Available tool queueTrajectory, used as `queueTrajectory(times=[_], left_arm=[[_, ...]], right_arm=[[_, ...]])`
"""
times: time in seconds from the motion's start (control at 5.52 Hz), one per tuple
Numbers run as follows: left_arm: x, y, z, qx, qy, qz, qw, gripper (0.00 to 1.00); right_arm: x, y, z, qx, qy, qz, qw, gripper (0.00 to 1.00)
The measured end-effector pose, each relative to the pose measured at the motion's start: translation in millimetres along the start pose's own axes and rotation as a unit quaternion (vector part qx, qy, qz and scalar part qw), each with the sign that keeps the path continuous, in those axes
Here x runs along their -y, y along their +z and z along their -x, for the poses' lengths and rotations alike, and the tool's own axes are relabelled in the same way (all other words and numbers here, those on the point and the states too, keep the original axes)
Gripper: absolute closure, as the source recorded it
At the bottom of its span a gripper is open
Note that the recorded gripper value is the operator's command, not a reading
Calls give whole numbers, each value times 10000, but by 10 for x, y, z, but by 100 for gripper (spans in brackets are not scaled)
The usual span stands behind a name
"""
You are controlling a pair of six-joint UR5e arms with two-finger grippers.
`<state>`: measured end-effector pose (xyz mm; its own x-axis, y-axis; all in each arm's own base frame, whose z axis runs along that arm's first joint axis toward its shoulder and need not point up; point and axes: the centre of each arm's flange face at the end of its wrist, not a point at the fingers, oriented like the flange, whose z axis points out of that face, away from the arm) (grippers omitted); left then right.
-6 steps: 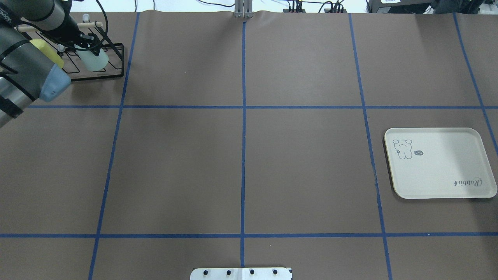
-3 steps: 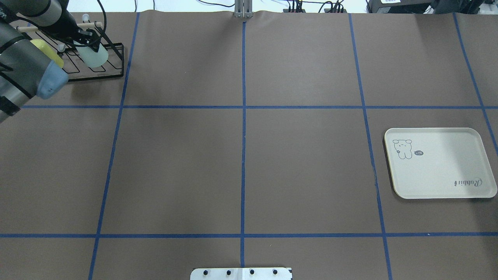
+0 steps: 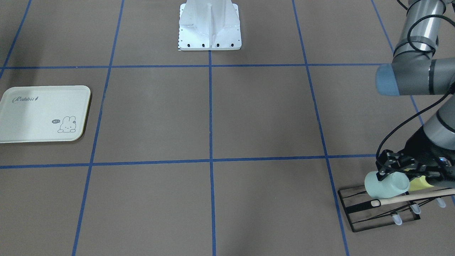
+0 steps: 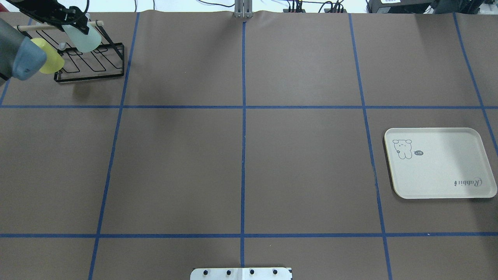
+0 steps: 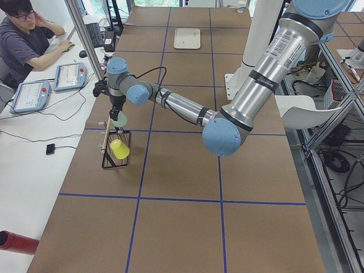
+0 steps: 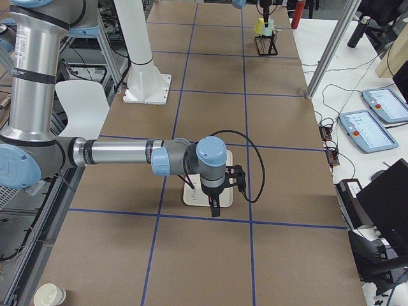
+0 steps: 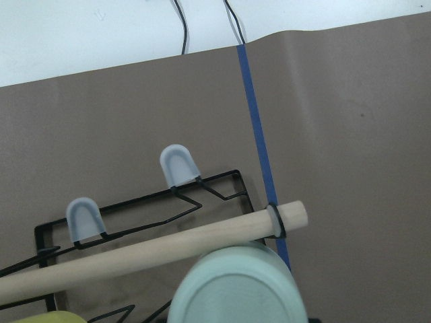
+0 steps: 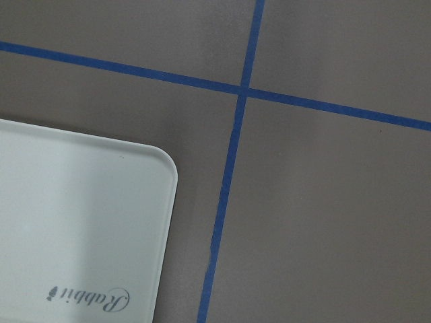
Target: Left arm grabs green cup and hands to right arm on tray
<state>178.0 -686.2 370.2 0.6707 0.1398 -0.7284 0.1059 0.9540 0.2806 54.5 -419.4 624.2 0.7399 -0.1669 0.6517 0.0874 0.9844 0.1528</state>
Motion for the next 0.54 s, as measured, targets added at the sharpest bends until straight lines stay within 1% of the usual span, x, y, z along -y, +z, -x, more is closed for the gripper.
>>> queueTrajectory(times=[0.18,0.36,0.54], left_arm=[[-115,-317,1,-126,-68,0,9999,97],[-259,-593,-96,-174,-80,-10,9998,97],[-388,-764,-171,-200,-88,-32,9998,96]], right_arm=[[0,0,0,-2,-2,-2,10000,0],[1,-1,1,2,-4,-5,10000,0],[2,-1,13,62,-7,-13,10000,0]])
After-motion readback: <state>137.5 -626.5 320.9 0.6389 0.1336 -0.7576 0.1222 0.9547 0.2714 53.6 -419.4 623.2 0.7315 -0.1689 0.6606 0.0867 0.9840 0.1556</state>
